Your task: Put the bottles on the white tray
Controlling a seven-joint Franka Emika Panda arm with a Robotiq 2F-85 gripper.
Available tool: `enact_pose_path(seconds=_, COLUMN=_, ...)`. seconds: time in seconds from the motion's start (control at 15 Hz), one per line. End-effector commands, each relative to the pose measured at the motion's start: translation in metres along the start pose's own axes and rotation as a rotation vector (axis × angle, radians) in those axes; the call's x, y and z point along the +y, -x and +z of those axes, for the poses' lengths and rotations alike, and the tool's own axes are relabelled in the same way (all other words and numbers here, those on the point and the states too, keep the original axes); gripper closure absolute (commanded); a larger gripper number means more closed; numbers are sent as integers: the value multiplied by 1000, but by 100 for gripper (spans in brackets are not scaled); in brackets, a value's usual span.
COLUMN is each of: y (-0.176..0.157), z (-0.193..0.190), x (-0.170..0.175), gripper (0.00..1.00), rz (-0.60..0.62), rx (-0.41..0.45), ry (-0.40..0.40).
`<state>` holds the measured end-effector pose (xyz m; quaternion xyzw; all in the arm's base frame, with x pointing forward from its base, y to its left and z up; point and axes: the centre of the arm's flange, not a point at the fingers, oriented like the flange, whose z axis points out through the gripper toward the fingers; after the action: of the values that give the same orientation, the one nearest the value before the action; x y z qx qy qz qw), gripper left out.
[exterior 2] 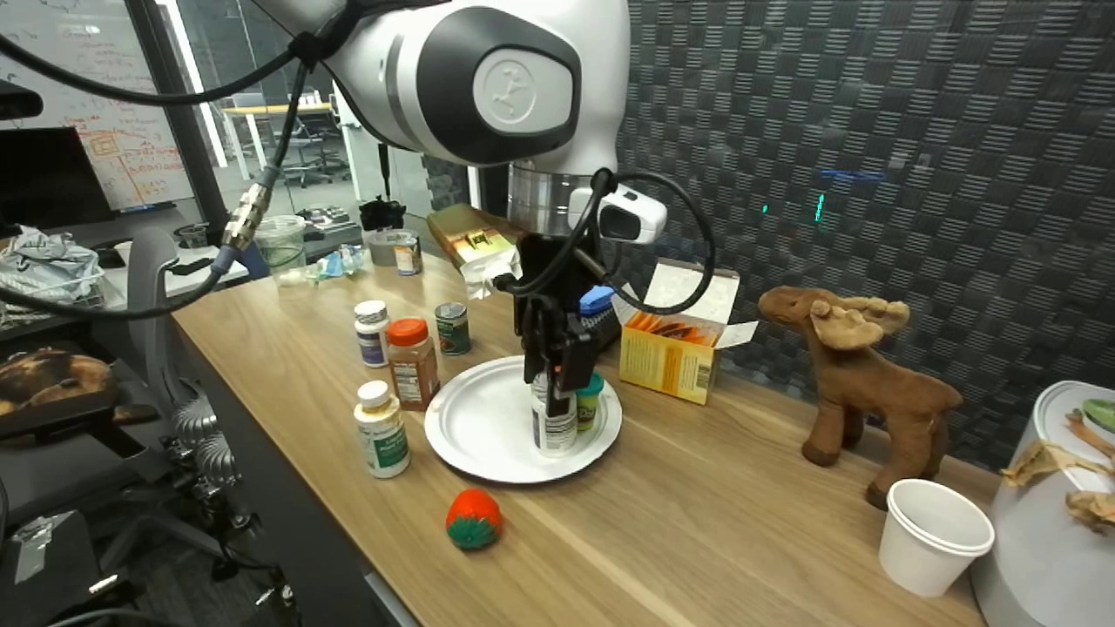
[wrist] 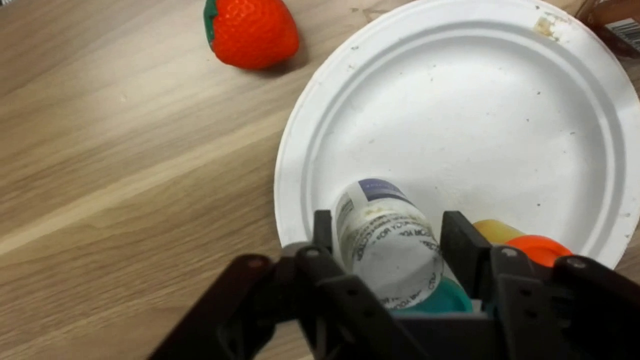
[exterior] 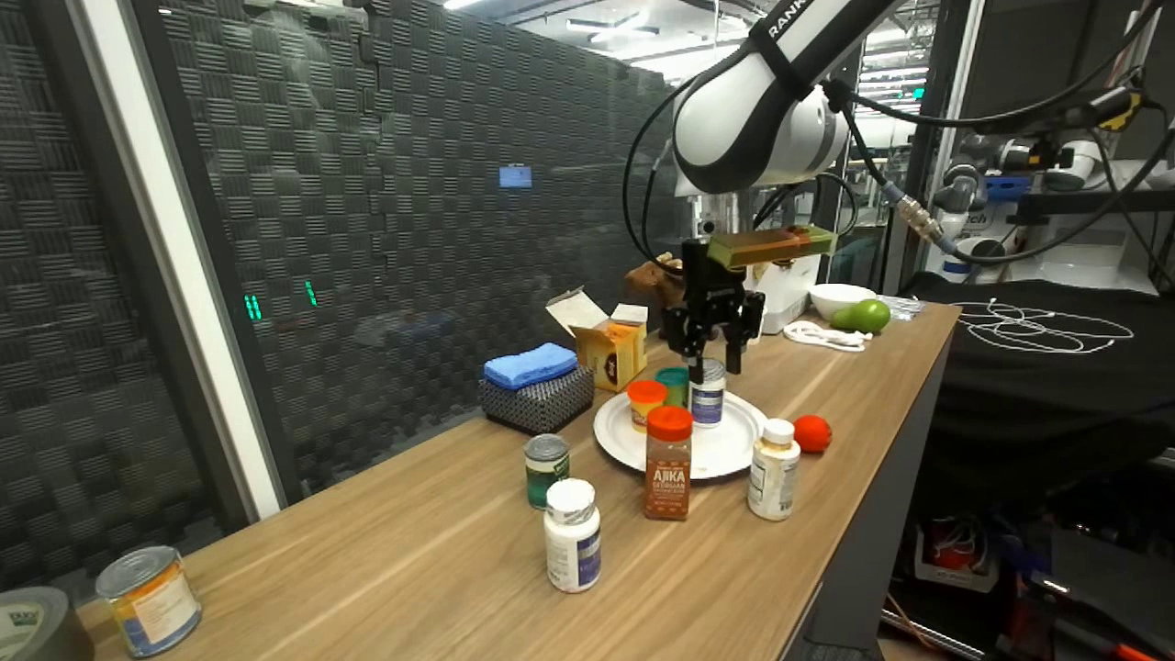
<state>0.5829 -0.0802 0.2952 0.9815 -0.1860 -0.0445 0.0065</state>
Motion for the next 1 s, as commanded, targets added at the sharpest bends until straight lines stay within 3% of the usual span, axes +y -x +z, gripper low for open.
enact_pose_path(seconds=0.0, y=29, z=-25, x=13, gripper=7, rz=-41, rx=37, ry=3)
enact_pose_path(seconds=0.07, y=37, z=-30, x=17, gripper=1, rz=-41, rx=50, ry=8)
enact_pose_path(seconds=0.4, y=83, z=-48, x=47, gripper=0, rz=-6, rx=146, ry=10)
enact_pose_path(seconds=0.93, y=107, z=16, x=56, gripper=0, rz=-29, rx=116, ry=-6)
